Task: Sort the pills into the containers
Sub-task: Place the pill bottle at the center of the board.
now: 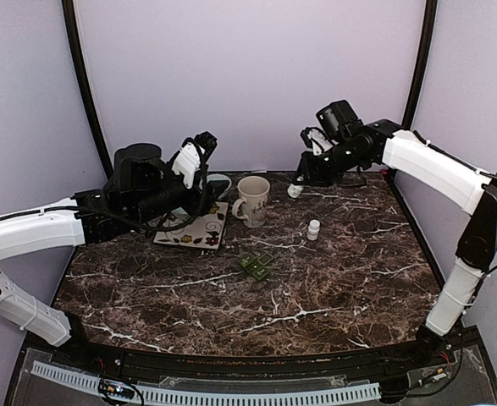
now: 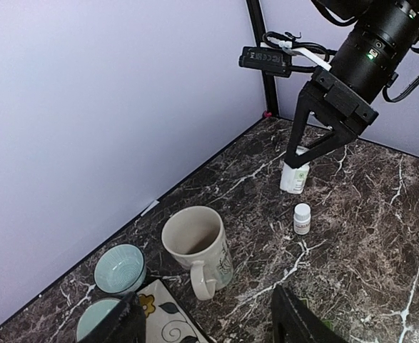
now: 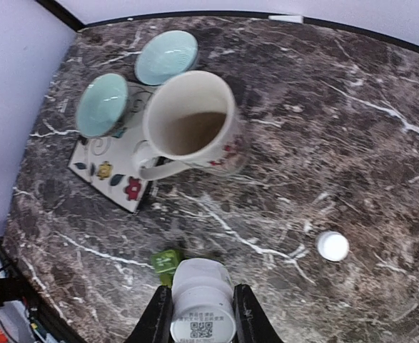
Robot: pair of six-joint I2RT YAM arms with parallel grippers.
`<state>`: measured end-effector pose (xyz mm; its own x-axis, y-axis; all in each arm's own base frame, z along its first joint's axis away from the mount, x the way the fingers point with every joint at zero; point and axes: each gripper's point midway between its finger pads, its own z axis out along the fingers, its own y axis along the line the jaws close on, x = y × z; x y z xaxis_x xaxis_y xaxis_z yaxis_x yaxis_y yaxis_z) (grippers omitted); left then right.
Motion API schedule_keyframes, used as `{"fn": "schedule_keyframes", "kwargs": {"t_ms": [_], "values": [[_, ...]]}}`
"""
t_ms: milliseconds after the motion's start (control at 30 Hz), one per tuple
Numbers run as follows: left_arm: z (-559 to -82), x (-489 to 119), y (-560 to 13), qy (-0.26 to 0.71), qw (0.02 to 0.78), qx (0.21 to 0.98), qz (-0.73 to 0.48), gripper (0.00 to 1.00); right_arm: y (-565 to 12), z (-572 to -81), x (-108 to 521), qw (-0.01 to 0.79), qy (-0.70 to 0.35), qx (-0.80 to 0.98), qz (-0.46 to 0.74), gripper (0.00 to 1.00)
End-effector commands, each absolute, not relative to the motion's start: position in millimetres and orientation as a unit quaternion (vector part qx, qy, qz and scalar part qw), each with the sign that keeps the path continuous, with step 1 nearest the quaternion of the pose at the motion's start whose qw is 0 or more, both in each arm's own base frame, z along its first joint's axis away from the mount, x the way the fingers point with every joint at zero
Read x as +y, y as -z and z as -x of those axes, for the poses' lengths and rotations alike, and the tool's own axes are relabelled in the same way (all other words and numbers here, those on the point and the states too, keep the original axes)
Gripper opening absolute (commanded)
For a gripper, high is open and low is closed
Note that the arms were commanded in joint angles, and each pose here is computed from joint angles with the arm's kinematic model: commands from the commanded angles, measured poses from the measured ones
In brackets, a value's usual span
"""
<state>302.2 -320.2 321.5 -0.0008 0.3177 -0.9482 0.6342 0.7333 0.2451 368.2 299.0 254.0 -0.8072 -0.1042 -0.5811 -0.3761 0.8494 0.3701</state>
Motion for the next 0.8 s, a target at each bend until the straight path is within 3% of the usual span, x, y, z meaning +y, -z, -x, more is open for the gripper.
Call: {"fn": "schedule_keyframes", "kwargs": {"t_ms": [0, 333, 767], "values": [[-296, -317, -319, 0.155, 0.612, 0.708, -0.315, 0.63, -228, -375, 251, 0.295, -0.132, 0.941, 0.104, 0.00], [-291, -319, -291, 0.192, 0.578, 0.737, -0.293, 0.70, -178, -376, 203, 0.273, -0.040, 0.959, 0.064, 0.00], [-288, -321, -268, 0.207, 0.552, 0.756, -0.283, 0.75, -124, -384, 176, 0.253, -0.006, 0.967, 0.036, 0.00]]}}
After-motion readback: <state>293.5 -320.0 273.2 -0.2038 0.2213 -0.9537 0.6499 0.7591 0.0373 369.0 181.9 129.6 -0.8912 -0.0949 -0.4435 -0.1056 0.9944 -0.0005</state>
